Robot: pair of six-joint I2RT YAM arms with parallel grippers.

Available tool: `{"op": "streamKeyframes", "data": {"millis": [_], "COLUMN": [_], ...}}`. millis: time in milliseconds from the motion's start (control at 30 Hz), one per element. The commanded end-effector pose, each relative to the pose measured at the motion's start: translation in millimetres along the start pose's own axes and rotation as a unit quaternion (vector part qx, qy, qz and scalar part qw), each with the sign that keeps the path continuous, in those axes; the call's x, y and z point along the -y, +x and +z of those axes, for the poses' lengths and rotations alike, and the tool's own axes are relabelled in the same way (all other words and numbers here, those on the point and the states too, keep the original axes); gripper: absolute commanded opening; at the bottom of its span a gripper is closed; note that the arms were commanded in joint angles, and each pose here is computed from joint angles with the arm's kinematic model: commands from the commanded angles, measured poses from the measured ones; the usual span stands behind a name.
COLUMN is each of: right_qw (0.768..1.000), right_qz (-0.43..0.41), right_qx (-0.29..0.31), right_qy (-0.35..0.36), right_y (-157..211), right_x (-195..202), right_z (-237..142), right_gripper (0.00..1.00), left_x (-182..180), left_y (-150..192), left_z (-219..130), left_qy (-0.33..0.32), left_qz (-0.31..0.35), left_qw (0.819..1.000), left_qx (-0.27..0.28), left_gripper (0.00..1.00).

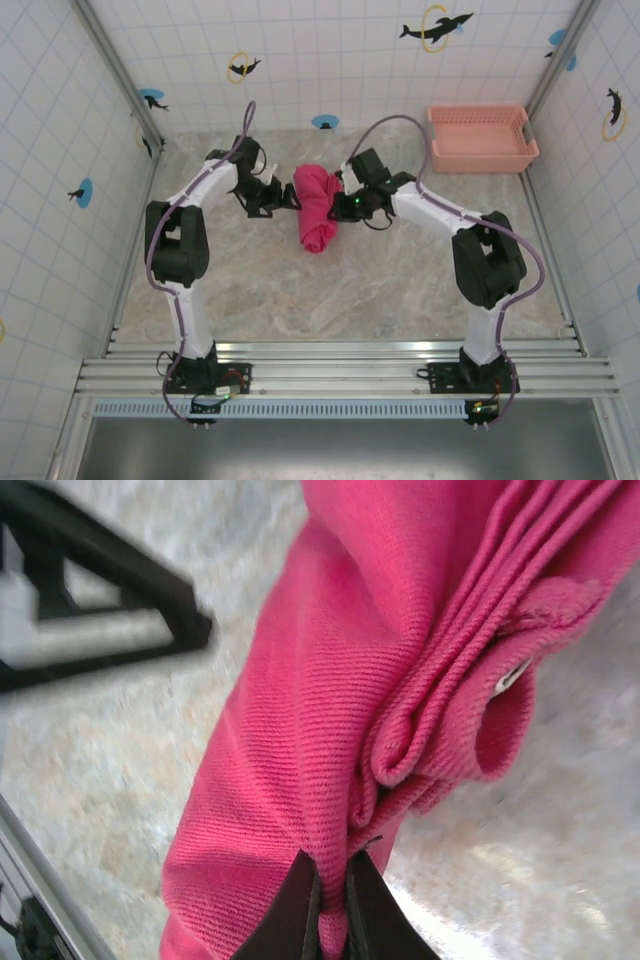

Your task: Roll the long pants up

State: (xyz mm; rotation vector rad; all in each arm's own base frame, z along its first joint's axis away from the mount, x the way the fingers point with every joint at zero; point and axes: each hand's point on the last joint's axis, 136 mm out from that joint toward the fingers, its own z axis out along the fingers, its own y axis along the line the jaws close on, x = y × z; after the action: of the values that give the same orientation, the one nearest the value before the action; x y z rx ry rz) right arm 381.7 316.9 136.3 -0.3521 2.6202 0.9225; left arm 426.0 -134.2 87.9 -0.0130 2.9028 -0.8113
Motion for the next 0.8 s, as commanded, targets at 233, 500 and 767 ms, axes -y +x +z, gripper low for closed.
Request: {"op": "streamKeyframes", "data": {"millis": [233,500,767], "right_qw": [0.993,0.982,0.955], "right_qz": [-0.039,-0.03,-0.029], "right_qx": [0.114,0.186,0.275], "right_qy": [-0.004,0.012,0.107], "right_y": [-90,-143,-191], "right_x": [-27,-19,24], "right_z": [-87,-129,-185], "right_gripper": [0.0,0.0,0.0], "left_x": [-1,2,8], "left_y": [14,19,24], "left_z": [4,5,-3], "left_qy": [0.013,0.025,0.035], "left_qz": [0.013,0.017,0.027], "left_qw": [1.0,0.999,0.999], "left_qx": [-0.012,-0.016,-0.015], "left_gripper": [0.98,0.97,0.98]}}
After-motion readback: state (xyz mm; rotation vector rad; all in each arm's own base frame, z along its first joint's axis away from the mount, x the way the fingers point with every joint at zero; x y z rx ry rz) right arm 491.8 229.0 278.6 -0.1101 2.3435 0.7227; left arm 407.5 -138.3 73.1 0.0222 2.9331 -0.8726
